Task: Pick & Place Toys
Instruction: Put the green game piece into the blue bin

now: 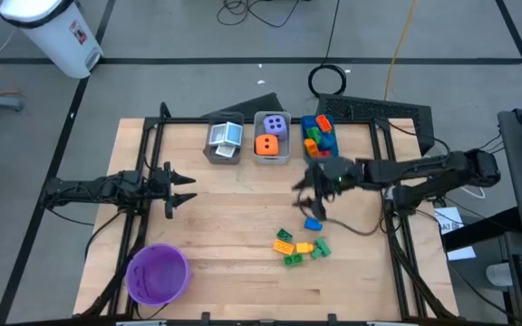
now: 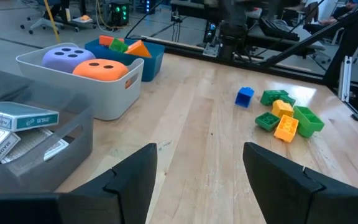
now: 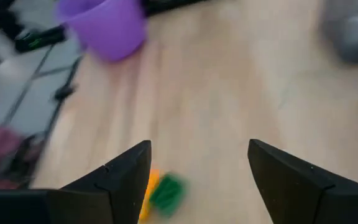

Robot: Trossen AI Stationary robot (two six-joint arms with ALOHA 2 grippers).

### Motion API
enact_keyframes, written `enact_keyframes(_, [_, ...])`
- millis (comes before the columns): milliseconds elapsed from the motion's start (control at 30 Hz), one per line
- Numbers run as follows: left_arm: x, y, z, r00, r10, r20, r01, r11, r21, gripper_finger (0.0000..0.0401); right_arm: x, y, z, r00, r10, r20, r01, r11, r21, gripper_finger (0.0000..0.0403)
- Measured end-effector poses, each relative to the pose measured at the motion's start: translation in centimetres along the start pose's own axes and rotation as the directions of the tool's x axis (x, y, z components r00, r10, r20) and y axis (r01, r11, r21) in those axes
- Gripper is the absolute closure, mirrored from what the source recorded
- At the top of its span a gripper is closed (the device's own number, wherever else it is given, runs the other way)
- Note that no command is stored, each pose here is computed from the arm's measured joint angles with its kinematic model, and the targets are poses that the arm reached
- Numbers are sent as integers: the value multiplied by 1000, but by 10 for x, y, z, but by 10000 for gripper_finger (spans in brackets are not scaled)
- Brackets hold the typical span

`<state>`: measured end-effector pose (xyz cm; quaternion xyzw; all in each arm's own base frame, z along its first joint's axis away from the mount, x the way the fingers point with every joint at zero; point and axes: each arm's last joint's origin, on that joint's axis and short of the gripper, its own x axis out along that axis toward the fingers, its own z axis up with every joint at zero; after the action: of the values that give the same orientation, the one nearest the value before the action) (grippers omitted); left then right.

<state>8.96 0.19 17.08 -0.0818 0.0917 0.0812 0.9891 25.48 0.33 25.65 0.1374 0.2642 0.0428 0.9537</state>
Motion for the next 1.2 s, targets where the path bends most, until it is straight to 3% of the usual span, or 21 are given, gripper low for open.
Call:
enact_keyframes(200, [0,0,0,1000,0,0,0,1000,0,155,5,36,-31,970,67,-236,-53,996,68,146])
enact_keyframes(367, [0,0,0,1000,0,1,0,1000,0,155,2,63,-55,938,-14,-347,30,999,40,153])
enact_keyframes(467, [0,0,0,1000,0,0,0,1000,0,155,-2,73,-68,908,-40,-416,88,992,95,153])
enact_keyframes(633, [0,0,0,1000,0,0,0,1000,0,155,4,90,-88,859,-38,-511,93,992,82,153])
enact_keyframes(1200, [0,0,0,1000,0,0,0,1000,0,155,37,100,-128,766,-126,-631,198,979,45,154])
